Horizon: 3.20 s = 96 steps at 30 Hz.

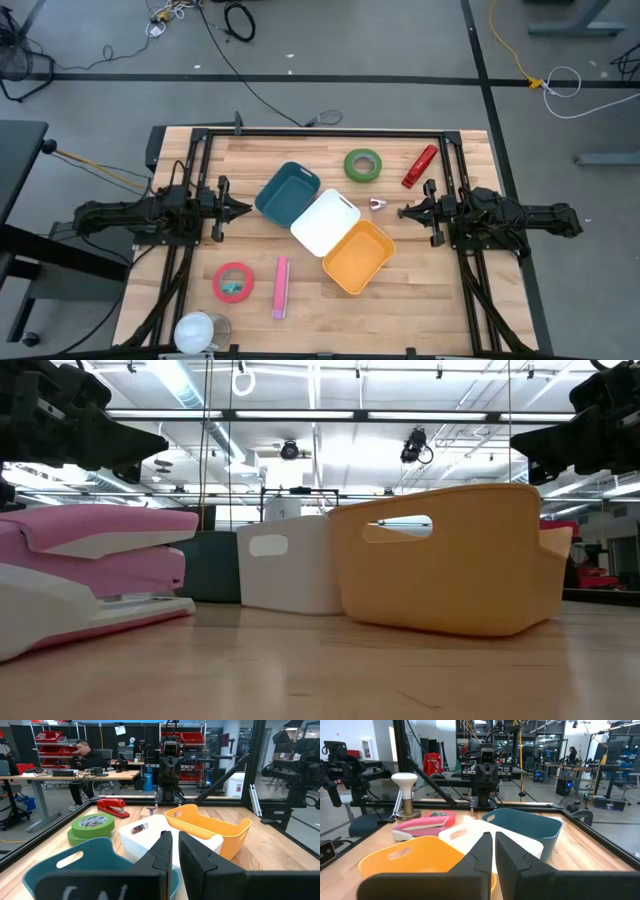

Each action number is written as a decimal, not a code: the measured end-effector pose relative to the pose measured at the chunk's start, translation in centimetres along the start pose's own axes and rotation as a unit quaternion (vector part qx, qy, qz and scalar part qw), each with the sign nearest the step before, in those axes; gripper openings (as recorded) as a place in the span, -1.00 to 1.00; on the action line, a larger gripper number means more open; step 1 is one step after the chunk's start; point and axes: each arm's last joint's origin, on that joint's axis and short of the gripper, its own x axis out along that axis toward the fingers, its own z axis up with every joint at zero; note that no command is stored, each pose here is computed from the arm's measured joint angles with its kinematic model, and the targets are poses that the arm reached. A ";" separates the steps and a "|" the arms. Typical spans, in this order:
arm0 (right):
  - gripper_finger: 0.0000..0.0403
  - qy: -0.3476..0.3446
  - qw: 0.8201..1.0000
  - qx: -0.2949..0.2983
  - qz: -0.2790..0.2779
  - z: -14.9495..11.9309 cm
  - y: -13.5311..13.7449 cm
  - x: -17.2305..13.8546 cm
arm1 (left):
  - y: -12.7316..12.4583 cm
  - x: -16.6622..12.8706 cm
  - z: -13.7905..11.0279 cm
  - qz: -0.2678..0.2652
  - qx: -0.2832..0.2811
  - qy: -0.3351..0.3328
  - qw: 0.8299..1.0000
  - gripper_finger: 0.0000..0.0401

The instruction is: Pick and place Stapler, Stapler remover, tape

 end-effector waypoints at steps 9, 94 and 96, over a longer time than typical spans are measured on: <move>-0.88 0.000 1.000 0.000 0.000 0.0 0.0 0.0 | 0.0 0.0 0.0 0.000 0.000 0.000 1.000 -0.82; -0.88 -0.253 0.961 0.049 -0.100 25.2 -1.3 -3.3 | 0.0 0.0 0.0 0.000 0.000 0.000 1.000 -0.82; -0.88 -0.251 0.962 0.049 -0.100 25.3 -1.3 -3.2 | 0.0 0.0 0.0 0.000 0.000 0.000 1.000 -0.82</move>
